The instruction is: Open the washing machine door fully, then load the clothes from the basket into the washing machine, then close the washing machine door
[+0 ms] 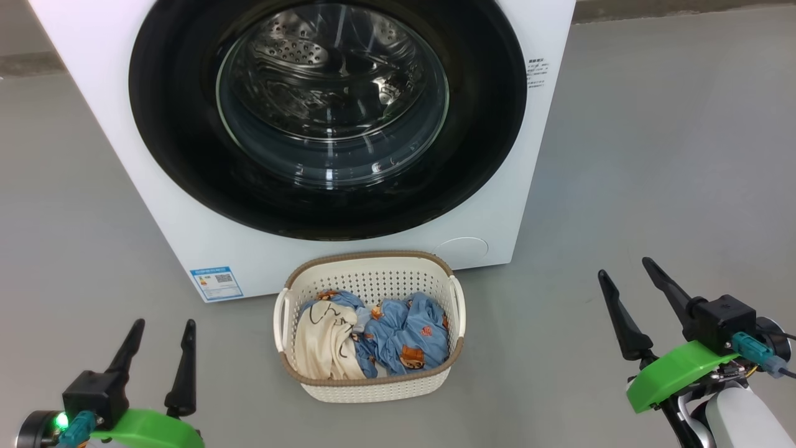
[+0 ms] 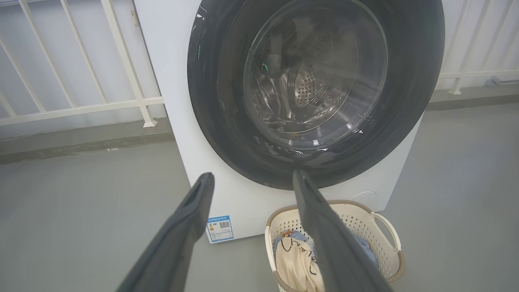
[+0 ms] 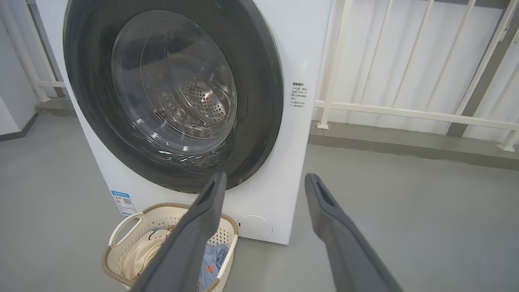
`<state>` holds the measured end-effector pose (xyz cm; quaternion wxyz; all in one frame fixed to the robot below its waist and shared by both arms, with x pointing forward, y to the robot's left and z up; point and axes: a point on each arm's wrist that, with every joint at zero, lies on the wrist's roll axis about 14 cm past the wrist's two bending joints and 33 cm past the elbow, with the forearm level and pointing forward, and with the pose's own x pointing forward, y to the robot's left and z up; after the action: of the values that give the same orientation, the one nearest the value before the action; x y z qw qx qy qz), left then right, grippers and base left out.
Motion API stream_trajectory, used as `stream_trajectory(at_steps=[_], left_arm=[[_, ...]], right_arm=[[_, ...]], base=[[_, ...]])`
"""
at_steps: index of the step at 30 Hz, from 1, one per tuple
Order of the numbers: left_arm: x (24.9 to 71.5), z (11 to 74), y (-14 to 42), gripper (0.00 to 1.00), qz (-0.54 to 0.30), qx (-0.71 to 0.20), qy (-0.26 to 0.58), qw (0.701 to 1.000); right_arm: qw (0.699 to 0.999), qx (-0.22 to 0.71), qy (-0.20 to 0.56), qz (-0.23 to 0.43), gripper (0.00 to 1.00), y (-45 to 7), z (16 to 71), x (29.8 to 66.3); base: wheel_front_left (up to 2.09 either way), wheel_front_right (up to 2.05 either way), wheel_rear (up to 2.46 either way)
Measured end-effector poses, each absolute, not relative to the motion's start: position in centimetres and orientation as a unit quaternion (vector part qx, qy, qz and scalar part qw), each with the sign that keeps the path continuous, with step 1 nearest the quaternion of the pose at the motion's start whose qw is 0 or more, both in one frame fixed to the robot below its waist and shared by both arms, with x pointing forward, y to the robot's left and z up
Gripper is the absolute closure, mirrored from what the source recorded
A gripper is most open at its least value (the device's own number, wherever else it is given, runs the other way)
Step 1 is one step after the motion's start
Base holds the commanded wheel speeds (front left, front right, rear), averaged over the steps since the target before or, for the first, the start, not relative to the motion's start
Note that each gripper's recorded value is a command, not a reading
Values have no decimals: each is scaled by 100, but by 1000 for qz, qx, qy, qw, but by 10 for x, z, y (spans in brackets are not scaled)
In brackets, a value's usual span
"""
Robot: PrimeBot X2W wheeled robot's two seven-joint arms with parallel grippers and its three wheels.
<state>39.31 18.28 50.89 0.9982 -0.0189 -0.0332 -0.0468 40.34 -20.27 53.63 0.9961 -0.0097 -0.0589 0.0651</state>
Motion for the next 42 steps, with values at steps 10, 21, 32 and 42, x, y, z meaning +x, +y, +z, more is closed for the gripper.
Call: stream_trajectory(at_steps=[10,21,32,42], left_arm=[[393,509,184,0,-43,-24,-33,998],[394,510,184,0,-38,-39,-37,998],[399,505,190,0,-29,-48,-29,998],[401,504,191,0,-30,-49,-27,998]], right_arm=[[997,5,-54,59,0,-206,533,404],[997,5,-50,59,0,-205,530,404],[997,5,-47,60,0,-205,528,404],[997,6,-45,59,0,-206,526,405]], base=[[0,0,0],[0,0,0],[0,0,0],[0,0,0]])
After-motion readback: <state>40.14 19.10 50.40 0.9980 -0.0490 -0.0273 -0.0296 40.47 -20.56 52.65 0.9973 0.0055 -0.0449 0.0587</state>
